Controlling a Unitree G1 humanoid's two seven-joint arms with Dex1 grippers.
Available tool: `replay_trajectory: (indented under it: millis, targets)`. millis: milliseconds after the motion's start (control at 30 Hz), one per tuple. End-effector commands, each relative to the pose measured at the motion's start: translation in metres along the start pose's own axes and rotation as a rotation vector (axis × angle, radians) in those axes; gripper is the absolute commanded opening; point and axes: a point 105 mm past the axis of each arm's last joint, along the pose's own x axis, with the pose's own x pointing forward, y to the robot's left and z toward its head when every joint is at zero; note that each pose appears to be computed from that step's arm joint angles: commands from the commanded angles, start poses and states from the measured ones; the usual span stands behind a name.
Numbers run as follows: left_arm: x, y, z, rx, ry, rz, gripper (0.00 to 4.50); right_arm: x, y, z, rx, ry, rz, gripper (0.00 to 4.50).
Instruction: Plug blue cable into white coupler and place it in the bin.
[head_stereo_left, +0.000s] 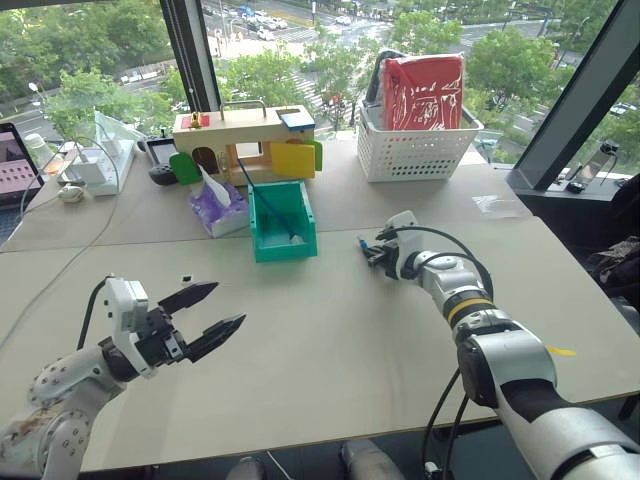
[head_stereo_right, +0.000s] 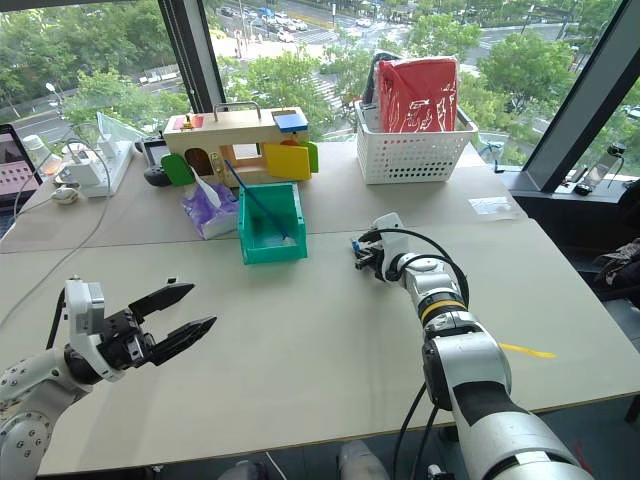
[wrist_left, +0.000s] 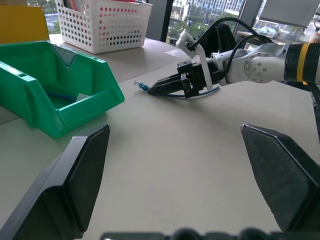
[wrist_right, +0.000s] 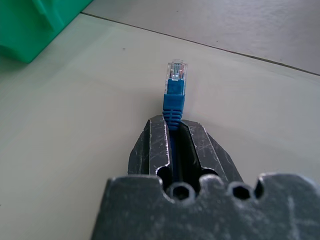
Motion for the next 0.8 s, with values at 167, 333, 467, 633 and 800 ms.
replay_trajectory:
  millis: [167,333,467,633,800]
  targets:
    - [0.010,-0.009,-0.018,0.092,0.140,-0.159,4.50,-0.052,0.093,-0.023,-0.357,0.142,0.684,0.03]
    - [0.018,-0.012,-0.029,0.214,0.225,-0.265,4.50,-0.050,0.155,-0.013,-0.508,0.120,0.868,0.03]
    - [0.019,-0.015,-0.041,0.316,0.301,-0.329,4.50,-0.037,0.173,-0.014,-0.605,0.144,0.909,0.03]
    - [0.020,-0.018,-0.050,0.369,0.348,-0.374,4.50,-0.026,0.176,-0.012,-0.654,0.148,0.913,1.13]
    - [0.021,-0.023,-0.055,0.372,0.367,-0.410,4.50,-0.034,0.167,-0.003,-0.641,0.139,0.911,2.91]
